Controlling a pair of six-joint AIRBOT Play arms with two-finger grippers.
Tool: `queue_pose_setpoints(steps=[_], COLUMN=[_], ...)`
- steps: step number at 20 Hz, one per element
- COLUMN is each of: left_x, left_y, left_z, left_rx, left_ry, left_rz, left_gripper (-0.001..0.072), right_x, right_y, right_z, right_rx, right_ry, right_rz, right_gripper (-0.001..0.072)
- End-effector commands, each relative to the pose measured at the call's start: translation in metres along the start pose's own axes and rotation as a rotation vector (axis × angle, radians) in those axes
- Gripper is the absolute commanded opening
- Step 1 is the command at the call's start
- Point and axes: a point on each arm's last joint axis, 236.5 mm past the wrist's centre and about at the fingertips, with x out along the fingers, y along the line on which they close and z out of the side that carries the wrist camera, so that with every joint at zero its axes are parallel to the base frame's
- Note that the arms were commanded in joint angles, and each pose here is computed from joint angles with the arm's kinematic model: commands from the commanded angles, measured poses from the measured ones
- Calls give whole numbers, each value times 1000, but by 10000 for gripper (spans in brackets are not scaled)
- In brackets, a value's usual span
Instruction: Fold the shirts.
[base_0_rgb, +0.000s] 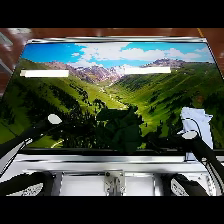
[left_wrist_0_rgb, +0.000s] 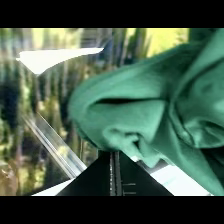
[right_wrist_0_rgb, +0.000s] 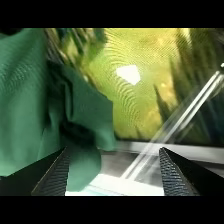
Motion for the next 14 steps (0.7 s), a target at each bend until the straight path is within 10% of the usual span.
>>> queue_pose_setpoints(steps=[1,5,8,14], left_x=[-10,-17,-20,-86], left_y=[-11,-18,-21,-52], left_z=[3,5,6,58], left_rx=[33,51,59,289], left_ry=[-28,-48,-58,-238], left_rz=[-20,-33,-38,56], left_gripper=[34,33,33,31], right_x=[20,25,28,-28], right_y=[10,10,9,72], right_z=[6,19,17,51], right_rx=[16,78,61,-336], right_ry=[-6,-53,-35,-124], right_rz=[36,47,52,66], right_gripper=[593,535,110,70])
